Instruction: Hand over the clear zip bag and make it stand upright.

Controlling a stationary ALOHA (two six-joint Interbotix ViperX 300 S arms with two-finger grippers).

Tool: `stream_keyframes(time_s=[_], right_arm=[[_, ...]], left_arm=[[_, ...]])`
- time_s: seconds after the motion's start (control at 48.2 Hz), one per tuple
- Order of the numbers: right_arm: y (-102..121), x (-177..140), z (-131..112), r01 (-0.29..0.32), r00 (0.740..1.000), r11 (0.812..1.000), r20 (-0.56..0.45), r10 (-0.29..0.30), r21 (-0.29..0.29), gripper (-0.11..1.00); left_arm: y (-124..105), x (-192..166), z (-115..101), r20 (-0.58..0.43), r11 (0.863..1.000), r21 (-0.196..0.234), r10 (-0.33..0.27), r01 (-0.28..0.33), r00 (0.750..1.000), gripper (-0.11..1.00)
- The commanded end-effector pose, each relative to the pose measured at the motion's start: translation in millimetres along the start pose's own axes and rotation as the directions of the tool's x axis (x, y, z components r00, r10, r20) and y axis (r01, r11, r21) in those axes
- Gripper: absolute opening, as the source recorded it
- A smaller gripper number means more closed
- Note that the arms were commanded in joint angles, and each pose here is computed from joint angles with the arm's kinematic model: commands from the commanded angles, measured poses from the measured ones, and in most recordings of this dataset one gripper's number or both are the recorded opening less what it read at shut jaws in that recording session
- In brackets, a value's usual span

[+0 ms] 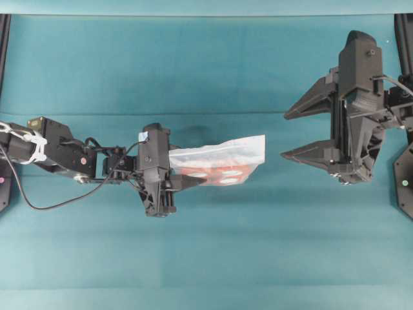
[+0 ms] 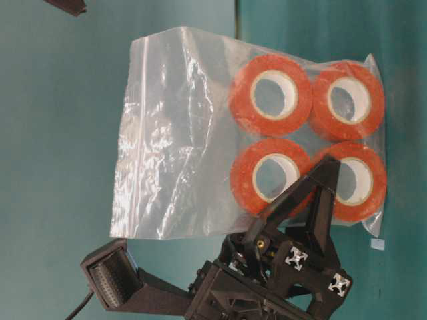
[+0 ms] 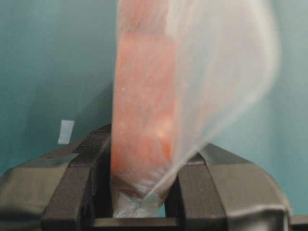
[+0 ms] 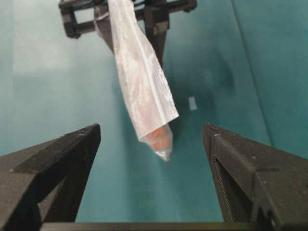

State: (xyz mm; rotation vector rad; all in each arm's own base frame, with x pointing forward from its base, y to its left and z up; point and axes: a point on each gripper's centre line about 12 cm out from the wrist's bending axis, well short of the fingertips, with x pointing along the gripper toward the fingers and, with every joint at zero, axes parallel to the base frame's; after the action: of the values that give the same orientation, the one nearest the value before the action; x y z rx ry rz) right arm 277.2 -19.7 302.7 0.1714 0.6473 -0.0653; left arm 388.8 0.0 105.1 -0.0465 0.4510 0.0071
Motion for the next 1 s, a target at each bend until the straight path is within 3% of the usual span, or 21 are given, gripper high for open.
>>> stream_keyframes(time_s=[0.0,0.975], right_arm=[[1.1,-4.0,4.7,-0.002,1.000,1.000,0.024,0.002,0.004,0.90],[1.7,-3.0,2.9,-0.005,1.000,1.000,0.022,0.005,0.006,0.90]], left_arm=[[-2.9,0.0,8.1,0.024,1.000,0.007,-0.008,0.007,1.000,0.24],[-3.0,0.4,10.4,0.030,1.000,0.010,-0.008,0.008,1.000,0.24]])
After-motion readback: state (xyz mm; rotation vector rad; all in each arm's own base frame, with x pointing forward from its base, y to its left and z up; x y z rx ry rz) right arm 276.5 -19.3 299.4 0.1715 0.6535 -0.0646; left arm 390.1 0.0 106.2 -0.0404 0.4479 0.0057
